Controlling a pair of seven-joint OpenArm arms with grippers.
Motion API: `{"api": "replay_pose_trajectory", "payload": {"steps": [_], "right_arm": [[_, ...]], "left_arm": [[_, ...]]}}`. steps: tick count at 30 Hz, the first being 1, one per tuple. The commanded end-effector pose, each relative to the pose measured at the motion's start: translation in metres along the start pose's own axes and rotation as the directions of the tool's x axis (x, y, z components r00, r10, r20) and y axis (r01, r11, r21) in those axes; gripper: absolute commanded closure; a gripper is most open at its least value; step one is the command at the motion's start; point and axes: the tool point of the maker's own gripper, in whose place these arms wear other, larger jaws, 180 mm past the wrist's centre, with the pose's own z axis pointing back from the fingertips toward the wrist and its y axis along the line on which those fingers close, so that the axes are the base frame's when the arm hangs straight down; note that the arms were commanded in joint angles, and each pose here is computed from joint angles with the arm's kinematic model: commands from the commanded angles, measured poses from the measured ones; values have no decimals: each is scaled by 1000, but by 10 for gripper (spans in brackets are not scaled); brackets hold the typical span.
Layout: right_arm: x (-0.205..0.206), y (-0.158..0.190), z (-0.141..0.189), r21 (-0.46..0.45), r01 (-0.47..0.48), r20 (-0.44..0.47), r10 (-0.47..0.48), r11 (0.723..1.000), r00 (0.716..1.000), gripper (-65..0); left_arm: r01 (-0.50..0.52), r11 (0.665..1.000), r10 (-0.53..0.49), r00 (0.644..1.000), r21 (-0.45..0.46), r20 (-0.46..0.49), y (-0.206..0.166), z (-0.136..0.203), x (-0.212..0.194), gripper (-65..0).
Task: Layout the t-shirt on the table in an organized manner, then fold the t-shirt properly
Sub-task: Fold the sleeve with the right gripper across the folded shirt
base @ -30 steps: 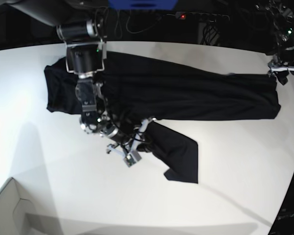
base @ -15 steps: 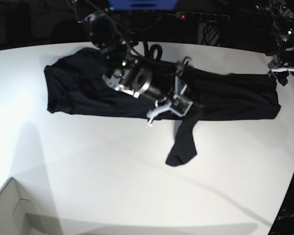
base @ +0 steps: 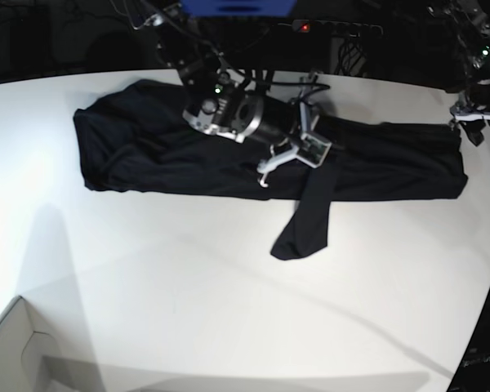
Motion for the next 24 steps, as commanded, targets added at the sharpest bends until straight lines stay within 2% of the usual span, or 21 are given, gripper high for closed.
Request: {"api": "replay_pose_trajectory", "payload": {"steps": [1, 9, 11, 14, 18, 20, 24], "right_arm": [[22, -4, 0, -5, -6, 70, 6, 1000, 998, 0], [7, -22, 8, -43, -11, 33, 12, 999, 999, -9], [-1, -32, 17, -72, -10, 17, 12, 997, 1000, -69], [-16, -43, 32, -112, -17, -44, 12, 994, 999, -197], [-25, -63, 60, -196, -14, -70, 0, 981, 998, -340], [-30, -76, 76, -252, -1, -75, -18, 968, 997, -376], [-50, -103, 115, -380, 33, -98, -76, 924, 992, -380]], "left_arm": [[-8, 1000, 9, 999, -13, 54, -1, 2, 17, -326], [-41, 997, 48, 994, -72, 101, -16, 9, 36, -327], [-27, 993, 41, 991, -113, 124, -33, 11, 45, -327], [5, 979, 26, 988, -204, 153, -73, 11, 56, -328], [5, 945, 57, 982, -327, 180, -131, 5, 70, -328], [23, 924, 52, 981, -382, 186, -162, 1, 74, -328], [142, 886, -65, 981, -441, 184, -228, -20, 61, -328]]}}
